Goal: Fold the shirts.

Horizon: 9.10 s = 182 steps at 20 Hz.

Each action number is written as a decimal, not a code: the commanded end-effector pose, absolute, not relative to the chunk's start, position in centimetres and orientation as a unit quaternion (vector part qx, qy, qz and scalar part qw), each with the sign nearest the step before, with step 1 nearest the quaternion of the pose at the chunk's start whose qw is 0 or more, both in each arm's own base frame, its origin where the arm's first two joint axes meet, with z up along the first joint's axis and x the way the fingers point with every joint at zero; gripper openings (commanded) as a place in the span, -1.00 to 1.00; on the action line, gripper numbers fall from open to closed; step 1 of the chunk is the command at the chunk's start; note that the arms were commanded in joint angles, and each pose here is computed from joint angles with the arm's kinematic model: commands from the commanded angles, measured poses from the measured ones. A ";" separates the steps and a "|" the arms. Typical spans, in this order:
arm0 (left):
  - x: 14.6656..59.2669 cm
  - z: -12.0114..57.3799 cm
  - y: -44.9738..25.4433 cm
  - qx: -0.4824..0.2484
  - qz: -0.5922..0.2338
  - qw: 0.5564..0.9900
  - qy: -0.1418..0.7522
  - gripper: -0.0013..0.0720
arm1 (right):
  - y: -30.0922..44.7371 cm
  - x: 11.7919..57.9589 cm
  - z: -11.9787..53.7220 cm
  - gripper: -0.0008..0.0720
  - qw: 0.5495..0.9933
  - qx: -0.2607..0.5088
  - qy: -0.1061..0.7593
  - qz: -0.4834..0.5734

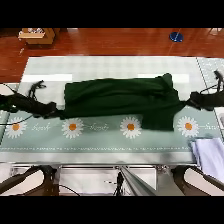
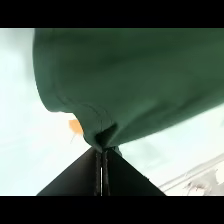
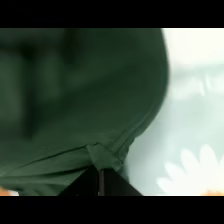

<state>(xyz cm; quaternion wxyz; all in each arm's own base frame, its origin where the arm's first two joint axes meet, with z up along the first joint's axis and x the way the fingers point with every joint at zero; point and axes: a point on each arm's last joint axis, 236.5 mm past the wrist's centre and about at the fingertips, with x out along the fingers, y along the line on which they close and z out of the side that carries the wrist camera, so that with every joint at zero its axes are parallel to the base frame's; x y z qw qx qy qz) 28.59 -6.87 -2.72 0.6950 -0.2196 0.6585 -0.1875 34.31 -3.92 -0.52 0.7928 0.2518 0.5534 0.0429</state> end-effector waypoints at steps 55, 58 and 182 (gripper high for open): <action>43.8 -3.9 1.0 -0.300 -0.132 0.743 0.584 0.23 | 3.0 48.9 -11.2 0.46 0.747 0.248 0.596 0.160; 43.6 -3.8 0.9 -0.300 -0.135 0.741 0.585 0.20 | 4.1 49.7 -9.6 -0.90 0.762 0.228 0.579 0.179; 40.0 16.6 -4.9 -0.187 -0.280 0.841 0.423 -0.39 | -18.8 5.7 15.8 -0.90 0.617 0.222 0.582 -0.481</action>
